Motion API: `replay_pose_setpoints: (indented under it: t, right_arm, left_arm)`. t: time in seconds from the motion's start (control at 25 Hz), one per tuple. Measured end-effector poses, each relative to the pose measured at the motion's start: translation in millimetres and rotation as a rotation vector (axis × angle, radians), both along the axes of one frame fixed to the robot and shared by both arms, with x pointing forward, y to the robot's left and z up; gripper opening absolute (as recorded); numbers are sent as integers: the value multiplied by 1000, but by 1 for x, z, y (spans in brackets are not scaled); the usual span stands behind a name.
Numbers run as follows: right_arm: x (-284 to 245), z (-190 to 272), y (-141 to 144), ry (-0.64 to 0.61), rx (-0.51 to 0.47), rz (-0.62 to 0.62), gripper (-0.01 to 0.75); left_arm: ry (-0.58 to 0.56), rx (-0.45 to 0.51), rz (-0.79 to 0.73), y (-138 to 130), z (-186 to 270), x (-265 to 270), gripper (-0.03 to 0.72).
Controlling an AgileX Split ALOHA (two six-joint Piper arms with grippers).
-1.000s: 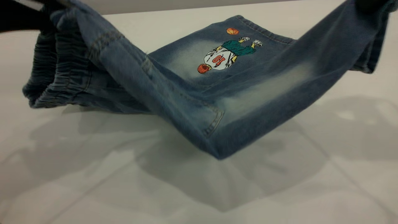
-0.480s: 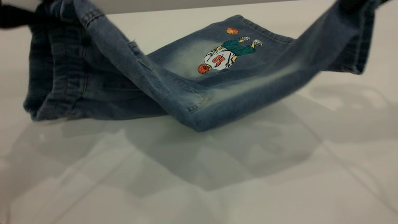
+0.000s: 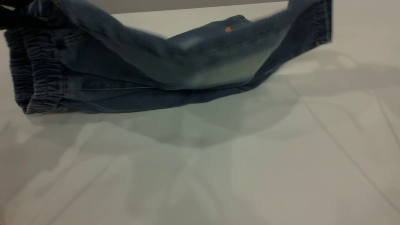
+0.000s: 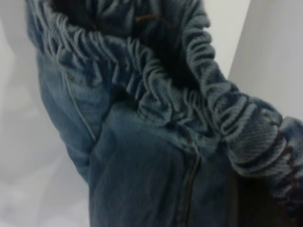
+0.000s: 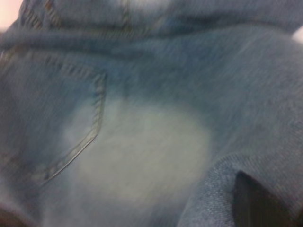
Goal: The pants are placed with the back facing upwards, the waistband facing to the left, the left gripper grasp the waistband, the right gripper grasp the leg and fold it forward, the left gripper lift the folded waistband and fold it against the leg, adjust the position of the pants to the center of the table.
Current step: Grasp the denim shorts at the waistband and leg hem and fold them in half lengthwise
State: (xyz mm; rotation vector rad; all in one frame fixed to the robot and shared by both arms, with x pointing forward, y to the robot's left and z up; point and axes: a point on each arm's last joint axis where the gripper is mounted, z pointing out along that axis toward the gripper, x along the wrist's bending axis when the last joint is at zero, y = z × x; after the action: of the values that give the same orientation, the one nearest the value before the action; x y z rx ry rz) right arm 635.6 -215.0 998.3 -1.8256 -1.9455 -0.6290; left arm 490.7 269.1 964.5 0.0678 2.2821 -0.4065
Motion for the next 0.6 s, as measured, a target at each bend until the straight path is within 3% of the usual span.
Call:
replay_pose_setpoints:
  t: [0.28,0.6]
  right_arm:
    - [42,-32,4,31,7,-49,22]
    - [68,-69,12,83,80,-97,22]
  left_arm:
    - [107,-7,118,7,-20,5,152]
    - [268,13,138,9,-61,10,152]
